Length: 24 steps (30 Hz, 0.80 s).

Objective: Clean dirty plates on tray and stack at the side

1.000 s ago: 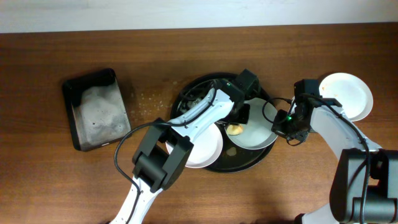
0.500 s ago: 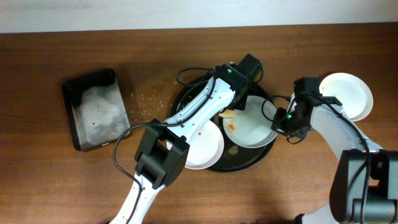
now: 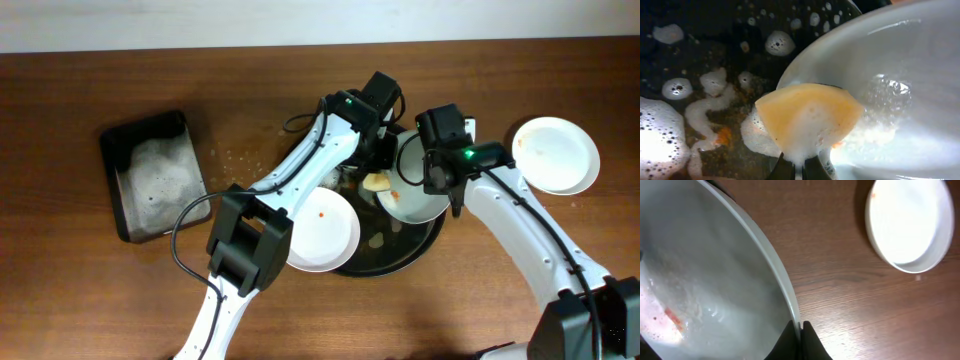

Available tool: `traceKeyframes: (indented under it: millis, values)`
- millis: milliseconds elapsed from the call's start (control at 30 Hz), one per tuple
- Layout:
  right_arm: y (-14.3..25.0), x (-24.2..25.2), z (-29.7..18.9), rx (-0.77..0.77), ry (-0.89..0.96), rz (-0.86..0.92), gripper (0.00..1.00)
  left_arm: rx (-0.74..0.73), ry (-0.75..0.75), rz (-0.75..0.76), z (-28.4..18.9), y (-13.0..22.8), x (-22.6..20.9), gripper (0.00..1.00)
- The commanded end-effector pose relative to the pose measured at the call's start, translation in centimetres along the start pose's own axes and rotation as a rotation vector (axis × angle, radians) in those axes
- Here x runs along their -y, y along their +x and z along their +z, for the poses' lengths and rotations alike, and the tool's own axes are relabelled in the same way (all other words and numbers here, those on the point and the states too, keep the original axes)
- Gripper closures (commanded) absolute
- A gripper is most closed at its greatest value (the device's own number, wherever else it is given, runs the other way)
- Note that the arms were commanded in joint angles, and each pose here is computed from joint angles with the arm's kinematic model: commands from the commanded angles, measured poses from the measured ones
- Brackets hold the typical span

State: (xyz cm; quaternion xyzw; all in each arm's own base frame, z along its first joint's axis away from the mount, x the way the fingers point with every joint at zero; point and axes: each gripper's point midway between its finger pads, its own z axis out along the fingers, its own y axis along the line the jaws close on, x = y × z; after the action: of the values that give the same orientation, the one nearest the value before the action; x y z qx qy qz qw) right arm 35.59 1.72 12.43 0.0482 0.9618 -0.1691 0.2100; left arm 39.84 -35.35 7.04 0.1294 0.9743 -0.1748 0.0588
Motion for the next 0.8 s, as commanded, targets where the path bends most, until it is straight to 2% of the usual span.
traceKeyframes:
  millis: [0,133,233,400,633,700,767]
  values:
    - [-1.5,1.9,-1.5,0.074,0.093,0.047,0.96,0.035,0.035,0.037,-1.7,-1.1,0.2,1.0]
    - [-1.5,2.2,-1.5,0.076,0.113,0.045,0.96,0.166,-0.049,0.017,-7.1,-3.9,-3.6,1.0]
    - [-1.3,1.5,-1.9,0.08,0.105,0.023,0.96,0.145,-0.076,0.029,-7.9,-3.5,-5.0,0.99]
    - [-1.2,0.4,-2.3,0.088,0.087,0.024,0.96,0.238,-0.205,0.108,-11.7,-4.5,-6.8,1.0]
    - [-0.9,-0.3,-2.3,0.073,0.049,0.032,0.96,0.268,-0.306,0.161,-20.7,0.0,-6.5,0.99]
    - [-0.8,-0.4,-2.2,0.068,0.037,0.047,0.96,0.249,-0.306,0.166,-20.9,1.6,-6.3,0.99]
    - [-0.8,-0.5,-2.2,0.067,0.034,0.051,0.96,0.222,-0.311,0.114,-19.2,2.8,-7.4,0.99]
